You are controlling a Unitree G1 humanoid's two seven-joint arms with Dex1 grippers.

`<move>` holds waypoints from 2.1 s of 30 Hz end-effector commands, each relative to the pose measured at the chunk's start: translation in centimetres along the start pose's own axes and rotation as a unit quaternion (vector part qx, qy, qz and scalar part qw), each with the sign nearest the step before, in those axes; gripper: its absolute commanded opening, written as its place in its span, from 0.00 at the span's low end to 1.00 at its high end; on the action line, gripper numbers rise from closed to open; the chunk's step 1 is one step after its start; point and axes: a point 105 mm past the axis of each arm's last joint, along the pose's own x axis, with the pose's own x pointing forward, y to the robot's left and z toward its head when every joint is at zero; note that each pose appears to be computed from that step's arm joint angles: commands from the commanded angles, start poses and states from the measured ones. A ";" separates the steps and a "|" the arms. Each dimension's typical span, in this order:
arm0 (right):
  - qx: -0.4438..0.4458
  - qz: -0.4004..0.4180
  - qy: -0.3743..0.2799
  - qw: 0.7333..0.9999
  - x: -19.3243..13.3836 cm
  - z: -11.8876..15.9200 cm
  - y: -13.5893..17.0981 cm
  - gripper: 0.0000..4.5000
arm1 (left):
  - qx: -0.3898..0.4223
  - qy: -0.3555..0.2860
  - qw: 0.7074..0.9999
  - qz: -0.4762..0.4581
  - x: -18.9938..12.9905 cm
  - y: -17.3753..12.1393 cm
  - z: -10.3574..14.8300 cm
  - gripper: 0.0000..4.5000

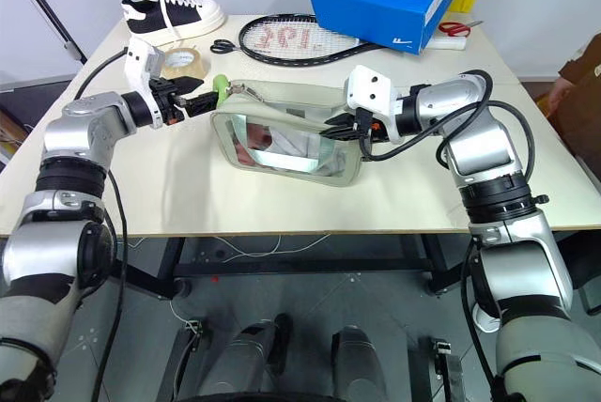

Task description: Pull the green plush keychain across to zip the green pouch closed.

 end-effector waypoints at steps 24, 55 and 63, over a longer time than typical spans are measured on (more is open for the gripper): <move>-0.011 -0.021 -0.017 1.000 0.0 1.1 -0.5 0.00 | 0.235 -0.027 0.966 -0.105 1.5 -5.5 7.9 0.01; -0.019 -0.038 -0.014 0.999 0.2 0.9 -1.4 0.00 | 0.249 0.096 0.950 -0.159 -3.8 -6.3 2.7 0.65; -0.020 -0.036 -0.012 0.999 0.4 0.9 -1.5 0.00 | 0.234 0.064 0.962 -0.128 -1.6 -6.1 1.9 0.46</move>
